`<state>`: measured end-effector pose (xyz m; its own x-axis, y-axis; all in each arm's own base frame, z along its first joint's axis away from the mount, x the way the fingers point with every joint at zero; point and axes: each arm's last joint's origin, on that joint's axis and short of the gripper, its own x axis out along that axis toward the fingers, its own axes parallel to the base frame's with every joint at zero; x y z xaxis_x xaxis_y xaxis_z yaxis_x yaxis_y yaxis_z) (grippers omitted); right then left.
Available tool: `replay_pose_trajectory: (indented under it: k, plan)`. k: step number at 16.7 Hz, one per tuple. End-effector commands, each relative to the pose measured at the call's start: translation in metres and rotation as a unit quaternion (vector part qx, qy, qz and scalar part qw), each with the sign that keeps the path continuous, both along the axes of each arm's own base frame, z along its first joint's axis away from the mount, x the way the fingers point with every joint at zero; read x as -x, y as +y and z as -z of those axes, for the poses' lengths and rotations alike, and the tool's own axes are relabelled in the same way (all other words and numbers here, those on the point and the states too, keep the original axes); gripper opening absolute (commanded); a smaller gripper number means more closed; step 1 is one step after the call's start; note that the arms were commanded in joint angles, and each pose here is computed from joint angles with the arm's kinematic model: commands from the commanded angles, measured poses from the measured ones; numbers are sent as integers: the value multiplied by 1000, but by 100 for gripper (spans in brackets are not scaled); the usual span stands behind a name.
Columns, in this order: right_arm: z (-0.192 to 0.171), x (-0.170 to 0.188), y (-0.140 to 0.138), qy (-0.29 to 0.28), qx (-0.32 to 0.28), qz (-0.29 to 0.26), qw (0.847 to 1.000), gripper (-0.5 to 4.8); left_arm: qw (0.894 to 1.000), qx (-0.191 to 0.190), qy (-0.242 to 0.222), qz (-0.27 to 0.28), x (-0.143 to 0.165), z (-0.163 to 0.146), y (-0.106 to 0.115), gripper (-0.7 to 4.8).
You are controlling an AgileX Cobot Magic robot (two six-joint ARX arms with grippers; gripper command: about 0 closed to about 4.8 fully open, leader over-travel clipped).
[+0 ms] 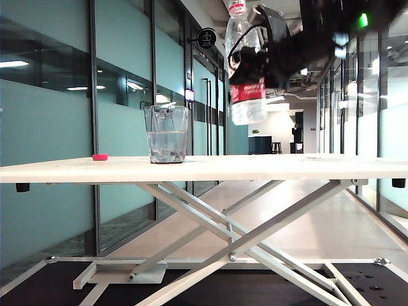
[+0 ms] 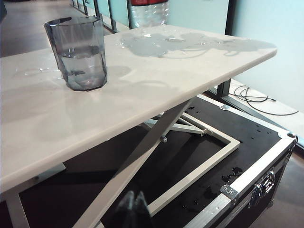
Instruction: Pick up the mineral water bottle on the table and pour water into the mug until it's half full.
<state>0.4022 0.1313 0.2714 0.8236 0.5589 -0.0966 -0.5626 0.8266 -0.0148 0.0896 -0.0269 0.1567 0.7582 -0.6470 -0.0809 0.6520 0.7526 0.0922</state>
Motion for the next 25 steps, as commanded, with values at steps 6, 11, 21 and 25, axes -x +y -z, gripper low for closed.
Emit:
replay_pose_trajectory:
  k: [6, 11, 21, 25]
  plan:
    - [61, -24, 6, -27, -34, -57, 997, 198, 1000, -11, -13, 3, 0, -1, 0, -5]
    - [66, -25, 6, -21, -33, -56, 998, 370, 1000, -11, -13, 4, 0, -1, 0, -5]
    - [38, 0, -22, 35, -15, -95, 995, 479, 1000, -11, -11, 3, 0, -1, 0, -5]
    - [26, 41, -49, 41, -14, -74, 996, 479, 1000, -11, -12, 3, 0, -1, 0, -5]
